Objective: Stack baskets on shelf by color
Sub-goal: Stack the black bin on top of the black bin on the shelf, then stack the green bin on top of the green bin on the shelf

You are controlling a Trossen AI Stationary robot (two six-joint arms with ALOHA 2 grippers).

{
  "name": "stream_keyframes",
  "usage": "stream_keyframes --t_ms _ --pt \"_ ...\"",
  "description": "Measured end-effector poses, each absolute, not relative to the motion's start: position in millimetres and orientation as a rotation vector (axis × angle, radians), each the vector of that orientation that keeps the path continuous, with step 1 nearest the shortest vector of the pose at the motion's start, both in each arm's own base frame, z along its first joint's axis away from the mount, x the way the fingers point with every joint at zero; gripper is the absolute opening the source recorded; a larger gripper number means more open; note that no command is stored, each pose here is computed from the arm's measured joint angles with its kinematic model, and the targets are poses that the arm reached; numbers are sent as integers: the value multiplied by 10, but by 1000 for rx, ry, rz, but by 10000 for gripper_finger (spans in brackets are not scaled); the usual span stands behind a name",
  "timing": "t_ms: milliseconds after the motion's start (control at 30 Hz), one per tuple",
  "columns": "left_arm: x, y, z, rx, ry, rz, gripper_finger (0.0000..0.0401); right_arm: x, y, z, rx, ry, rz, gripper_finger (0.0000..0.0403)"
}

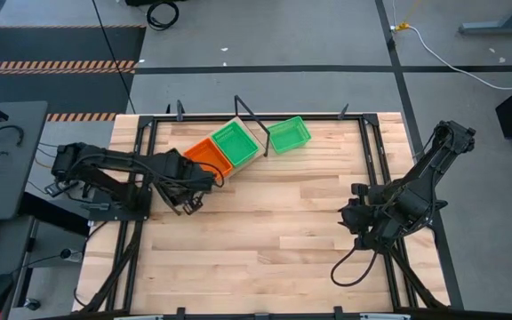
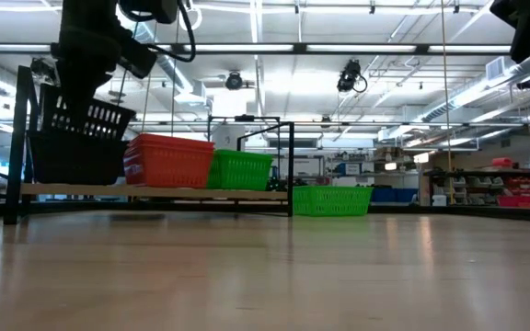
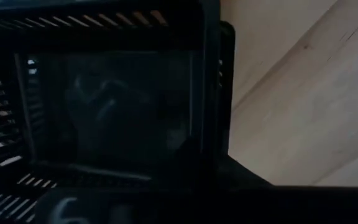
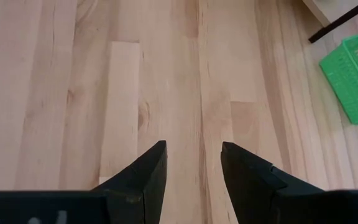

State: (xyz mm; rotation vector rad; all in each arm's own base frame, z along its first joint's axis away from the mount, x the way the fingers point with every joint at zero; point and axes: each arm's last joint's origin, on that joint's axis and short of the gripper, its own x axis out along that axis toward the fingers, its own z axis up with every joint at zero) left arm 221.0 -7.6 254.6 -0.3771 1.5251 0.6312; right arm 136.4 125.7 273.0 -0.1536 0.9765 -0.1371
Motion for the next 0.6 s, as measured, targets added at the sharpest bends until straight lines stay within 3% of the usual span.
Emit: stream_keyframes --t_ms 133,433,600 --pt "2212 -79 2546 -374 1522 631 40 1370 1250 2730 -157 975 -142 158" --pt "2214 -87 2545 -419 1525 633 162 1441 1177 2739 -151 942 -211 158" --pt "2246 -105 2635 -485 1513 601 201 1554 1064 2751 -128 918 -283 158"
